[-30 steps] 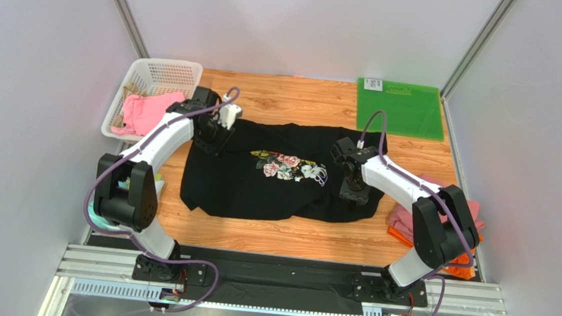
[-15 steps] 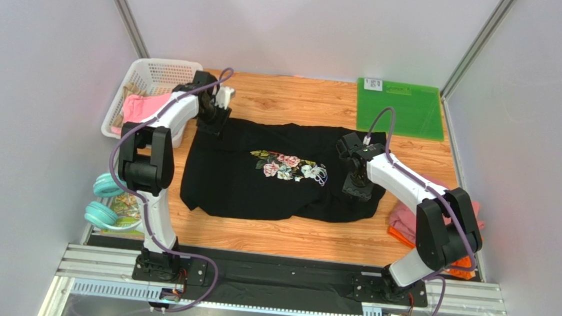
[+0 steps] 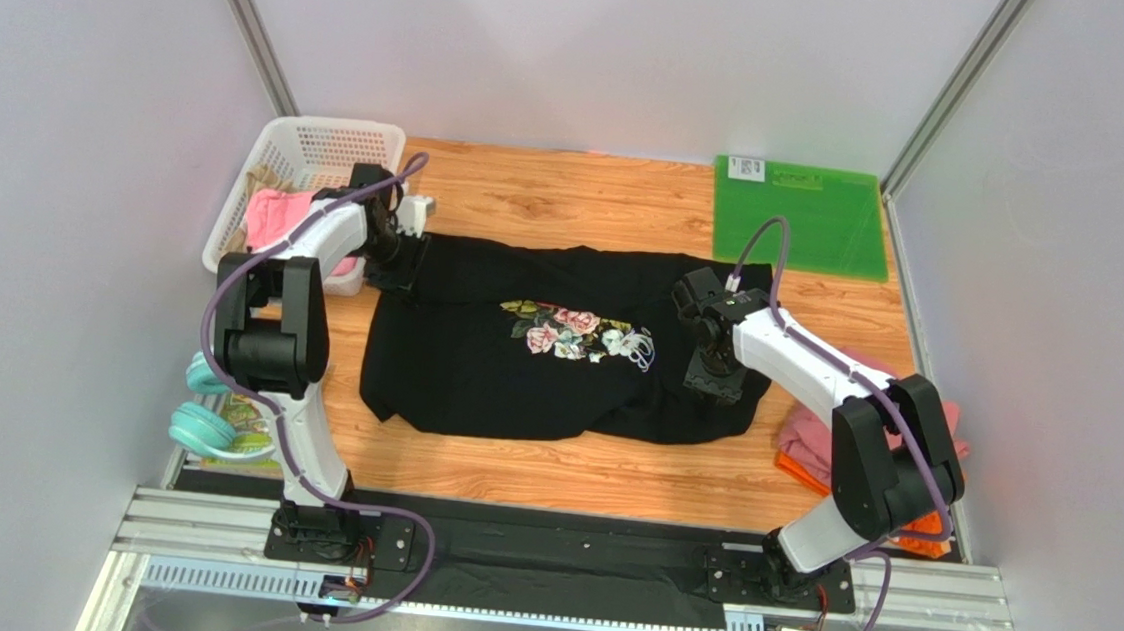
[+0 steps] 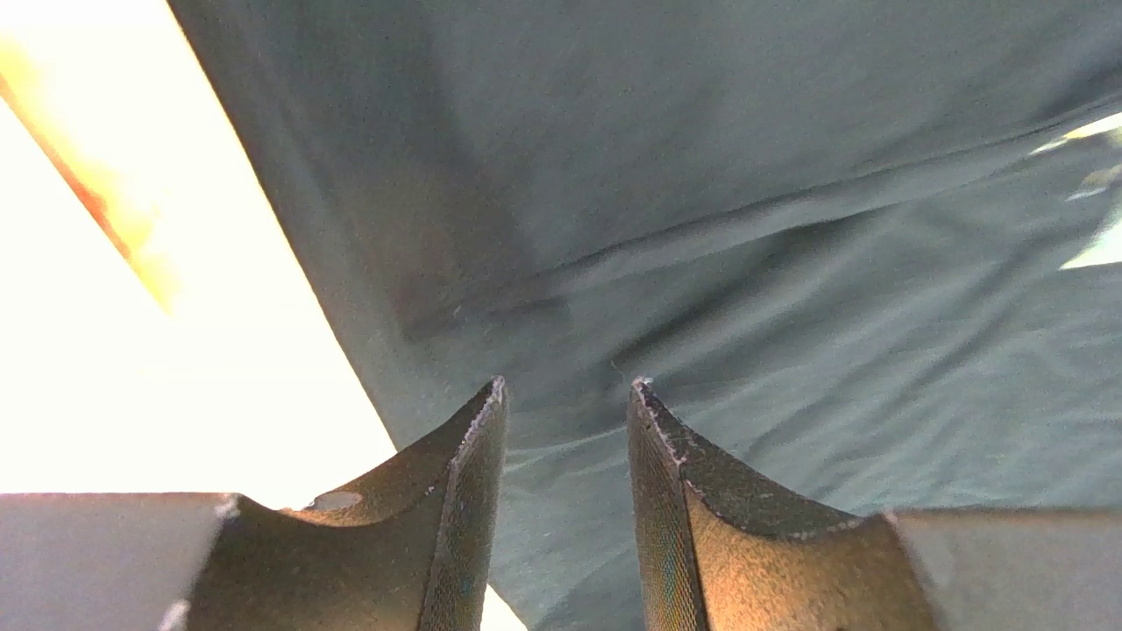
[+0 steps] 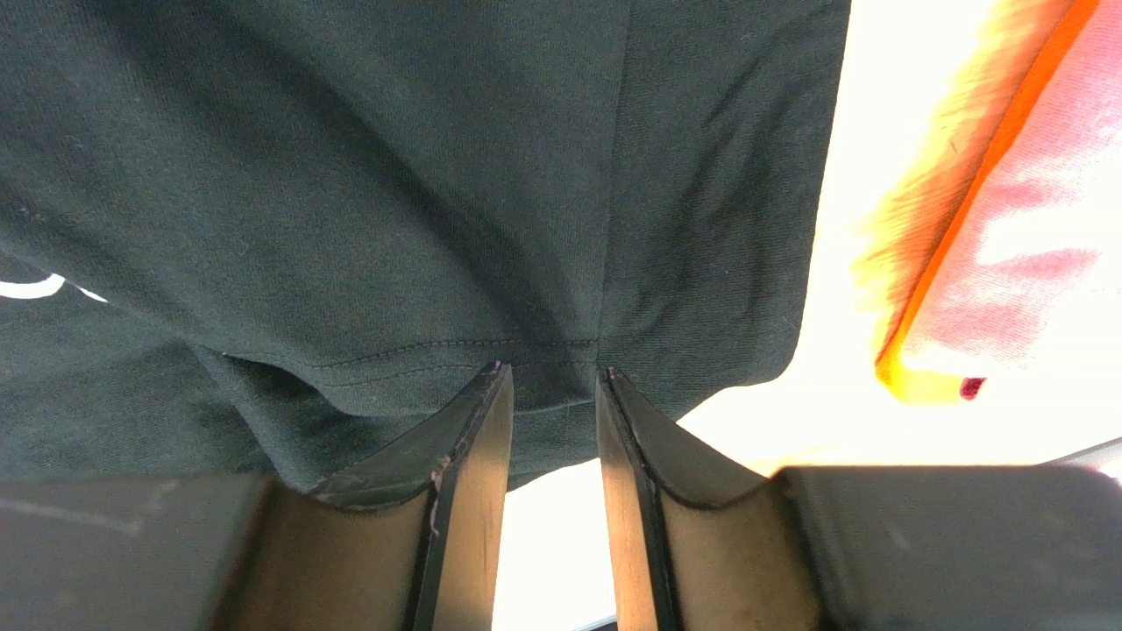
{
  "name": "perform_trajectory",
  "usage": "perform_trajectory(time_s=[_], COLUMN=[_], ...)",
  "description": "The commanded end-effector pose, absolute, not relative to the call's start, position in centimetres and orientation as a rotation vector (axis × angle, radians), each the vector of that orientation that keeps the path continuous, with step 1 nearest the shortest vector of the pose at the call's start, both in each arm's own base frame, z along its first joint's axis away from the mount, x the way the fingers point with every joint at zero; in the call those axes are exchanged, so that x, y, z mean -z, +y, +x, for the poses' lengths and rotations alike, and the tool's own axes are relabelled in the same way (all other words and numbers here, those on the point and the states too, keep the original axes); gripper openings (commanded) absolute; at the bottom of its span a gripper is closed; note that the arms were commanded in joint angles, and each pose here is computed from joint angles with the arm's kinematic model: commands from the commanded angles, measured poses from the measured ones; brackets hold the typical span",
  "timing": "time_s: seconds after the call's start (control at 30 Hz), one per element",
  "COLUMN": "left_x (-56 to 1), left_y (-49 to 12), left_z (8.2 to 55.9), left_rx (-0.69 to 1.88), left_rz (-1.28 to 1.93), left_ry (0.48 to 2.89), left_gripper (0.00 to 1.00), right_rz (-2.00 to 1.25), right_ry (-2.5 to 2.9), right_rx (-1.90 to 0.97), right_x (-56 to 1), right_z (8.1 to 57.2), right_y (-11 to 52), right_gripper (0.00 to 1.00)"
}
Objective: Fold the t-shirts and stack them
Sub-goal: Fold the flattened tshirt in 1/3 of the way
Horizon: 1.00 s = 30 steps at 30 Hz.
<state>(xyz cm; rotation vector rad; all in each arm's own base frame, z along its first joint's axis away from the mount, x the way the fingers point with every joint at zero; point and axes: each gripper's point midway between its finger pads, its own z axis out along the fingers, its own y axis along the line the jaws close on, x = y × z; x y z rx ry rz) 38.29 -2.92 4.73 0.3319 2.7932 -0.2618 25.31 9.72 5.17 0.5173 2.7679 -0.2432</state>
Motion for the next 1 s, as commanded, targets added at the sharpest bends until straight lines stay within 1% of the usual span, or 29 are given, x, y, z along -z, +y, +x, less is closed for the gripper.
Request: perform_trajectory(time_s=[0.0, 0.13, 0.23, 0.27, 0.4, 0.57, 0.97], left_x=[-10.4, -10.9, -9.0, -8.7, -7.5, -6.1, -3.9], left_y=[-4.8, -4.6, -3.6, -3.0, -2.2, -1.2, -0.6], left_z=[40.9, 42.1, 42.7, 42.9, 43.1, 42.6, 41.1], left_rx=[0.357, 0.327, 0.263, 0.213, 0.152, 0.082, 0.046], left_rz=[0.315, 0.301, 0.288, 0.282, 0.277, 0.277, 0.283], left_ry=[2.637, 2.617, 2.658, 2.663, 2.675, 2.715, 2.779], left_gripper=[0.47, 0.47, 0.47, 0.47, 0.47, 0.47, 0.46], right_rz=[0.537, 0.539, 0.54, 0.54, 0.536, 0.534, 0.531], right_ry=[2.725, 2.726, 2.723, 2.727, 2.723, 2.72, 2.716], right_rx=[0.193, 0.187, 0.175, 0.173, 0.171, 0.167, 0.168], right_x=[-6.0, -6.0, -6.1, -6.1, -6.2, -6.2, -6.2], right_z=[26.0, 26.3, 26.5, 26.4, 26.3, 26.2, 25.9], right_y=[10.1, 10.4, 10.5, 10.6, 10.5, 10.4, 10.2], right_gripper=[0.35, 0.34, 0.34, 0.34, 0.34, 0.33, 0.32])
